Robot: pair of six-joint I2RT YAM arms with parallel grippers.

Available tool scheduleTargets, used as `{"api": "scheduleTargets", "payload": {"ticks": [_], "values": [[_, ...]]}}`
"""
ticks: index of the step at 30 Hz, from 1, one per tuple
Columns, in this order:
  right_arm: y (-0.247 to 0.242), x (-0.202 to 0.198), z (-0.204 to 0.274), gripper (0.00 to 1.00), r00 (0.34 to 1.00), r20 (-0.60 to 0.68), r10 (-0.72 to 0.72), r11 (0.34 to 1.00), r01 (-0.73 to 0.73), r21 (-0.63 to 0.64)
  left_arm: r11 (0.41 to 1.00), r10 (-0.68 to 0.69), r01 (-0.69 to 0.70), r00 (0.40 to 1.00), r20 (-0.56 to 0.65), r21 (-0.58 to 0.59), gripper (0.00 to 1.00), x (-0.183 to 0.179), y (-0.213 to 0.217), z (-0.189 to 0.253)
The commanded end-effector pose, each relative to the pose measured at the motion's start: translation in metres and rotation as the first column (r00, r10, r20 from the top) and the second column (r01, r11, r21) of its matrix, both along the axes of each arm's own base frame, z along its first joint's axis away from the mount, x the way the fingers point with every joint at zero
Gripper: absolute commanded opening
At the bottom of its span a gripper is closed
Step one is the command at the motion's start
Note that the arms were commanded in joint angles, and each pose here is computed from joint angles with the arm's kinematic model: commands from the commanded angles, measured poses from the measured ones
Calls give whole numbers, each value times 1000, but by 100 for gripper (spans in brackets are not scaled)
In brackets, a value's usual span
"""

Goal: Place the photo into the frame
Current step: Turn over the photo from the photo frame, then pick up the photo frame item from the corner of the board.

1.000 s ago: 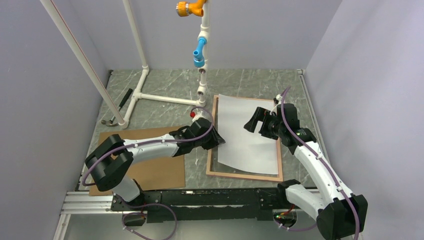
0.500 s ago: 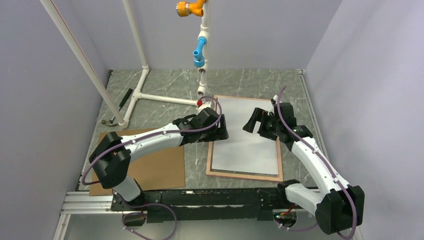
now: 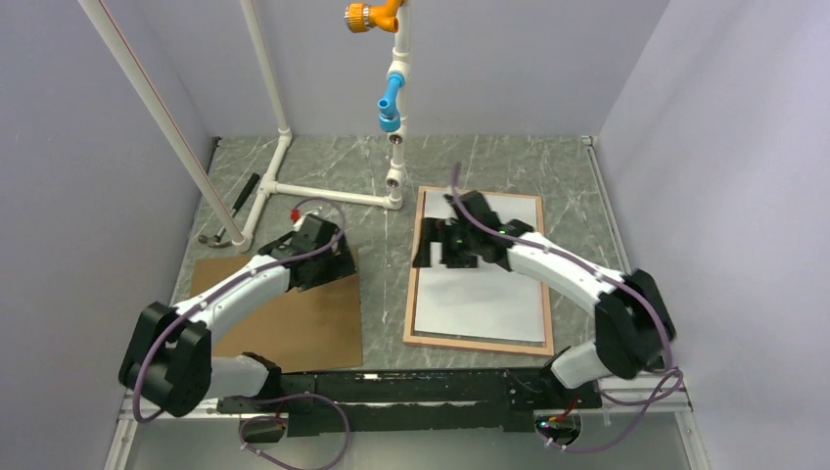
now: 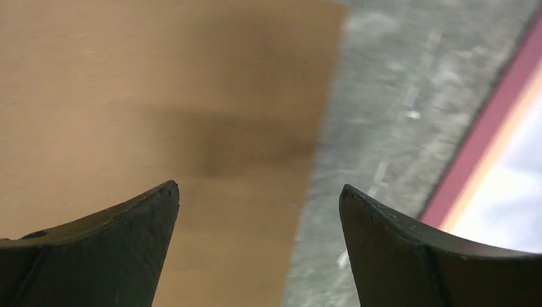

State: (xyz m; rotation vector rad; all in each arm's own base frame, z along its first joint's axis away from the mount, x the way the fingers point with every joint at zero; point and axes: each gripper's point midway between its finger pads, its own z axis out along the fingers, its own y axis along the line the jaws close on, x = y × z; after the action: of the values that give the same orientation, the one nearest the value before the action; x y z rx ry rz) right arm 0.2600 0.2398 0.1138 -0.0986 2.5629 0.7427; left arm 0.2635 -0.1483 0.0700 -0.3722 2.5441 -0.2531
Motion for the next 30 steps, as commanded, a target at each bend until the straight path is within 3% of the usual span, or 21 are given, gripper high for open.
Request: {"api": "scheduleTargets", "payload": {"ticks": [1,6,10,16,20,27,30], "values": [[90,13,25,100,990,73,119,986,-127,104,998,66,-66,998,-17,-3,97,-6,47,-3],[166,8,7,100,970,17,243,959,-243,147,980,199,-201,975,-96,-7,93,-14,92,-20],[188,5,-23,100,961,-85,264,953,-247,177,969,236,-243,960,-152,-32,84,-16,104,-35],[185,4,-39,100,964,-149,219,960,-186,208,975,113,-158,958,-263,-157,65,-9,72,-55],[181,4,-45,99,964,-196,180,957,-125,262,973,51,-119,946,-320,-197,58,-8,53,-66],[176,10,-62,94,952,-282,120,933,-11,361,966,-11,-81,936,-351,-247,53,-5,25,-78],[180,9,-72,92,942,-314,117,930,7,368,969,9,-84,951,-308,-233,61,-2,29,-68]]}}
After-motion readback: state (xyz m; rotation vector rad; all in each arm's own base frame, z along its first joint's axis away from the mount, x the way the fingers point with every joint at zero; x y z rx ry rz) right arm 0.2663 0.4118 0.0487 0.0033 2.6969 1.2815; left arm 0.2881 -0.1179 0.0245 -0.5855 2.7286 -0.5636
